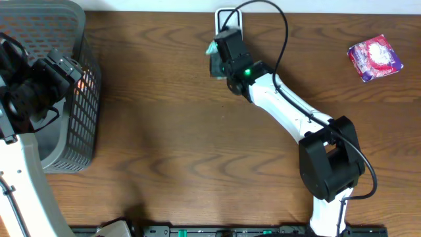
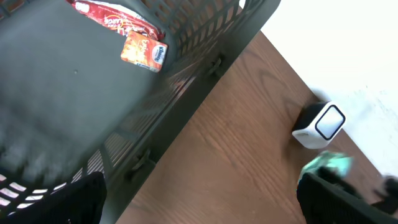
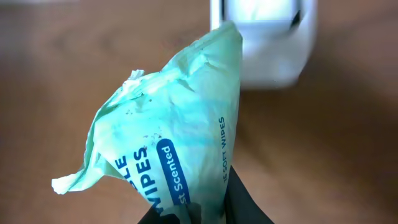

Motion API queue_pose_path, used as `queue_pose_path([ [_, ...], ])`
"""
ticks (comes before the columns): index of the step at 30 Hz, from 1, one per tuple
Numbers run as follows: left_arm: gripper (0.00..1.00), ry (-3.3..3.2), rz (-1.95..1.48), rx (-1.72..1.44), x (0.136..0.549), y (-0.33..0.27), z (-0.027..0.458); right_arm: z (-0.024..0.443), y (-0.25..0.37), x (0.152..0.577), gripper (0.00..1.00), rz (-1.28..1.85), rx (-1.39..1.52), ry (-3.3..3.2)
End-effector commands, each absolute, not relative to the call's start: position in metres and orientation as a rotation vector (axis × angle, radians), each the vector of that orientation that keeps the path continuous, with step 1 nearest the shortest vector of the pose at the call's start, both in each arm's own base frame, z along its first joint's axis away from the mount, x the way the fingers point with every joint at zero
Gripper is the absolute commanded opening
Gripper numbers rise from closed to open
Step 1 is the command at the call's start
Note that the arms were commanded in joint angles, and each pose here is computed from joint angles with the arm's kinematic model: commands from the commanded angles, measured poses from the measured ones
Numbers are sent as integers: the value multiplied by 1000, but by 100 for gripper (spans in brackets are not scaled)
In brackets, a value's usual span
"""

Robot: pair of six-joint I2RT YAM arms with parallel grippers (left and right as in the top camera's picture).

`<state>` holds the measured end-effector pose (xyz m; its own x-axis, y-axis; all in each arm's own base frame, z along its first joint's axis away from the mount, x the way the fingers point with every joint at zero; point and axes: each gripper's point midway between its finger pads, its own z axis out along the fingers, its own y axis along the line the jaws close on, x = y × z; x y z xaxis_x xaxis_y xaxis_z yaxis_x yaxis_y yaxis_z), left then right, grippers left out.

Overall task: Scan the item barcode
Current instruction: 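Present the wipes pack to the white scanner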

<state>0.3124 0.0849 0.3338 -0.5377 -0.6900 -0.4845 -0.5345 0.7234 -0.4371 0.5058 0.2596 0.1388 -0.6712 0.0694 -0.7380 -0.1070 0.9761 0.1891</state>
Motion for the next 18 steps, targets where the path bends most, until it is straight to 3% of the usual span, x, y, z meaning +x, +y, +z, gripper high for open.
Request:
queue_pose_path([
  [1,98,2266,-308,-932,312,87,336,175,233,536,1,115,7,2110],
  [13,98,2266,-308,-932,312,87,336,196,234,612,1,298,35,1959],
  [18,98,2266,-308,-932,312,87,336,180,239,634,1,302,16,2034],
])
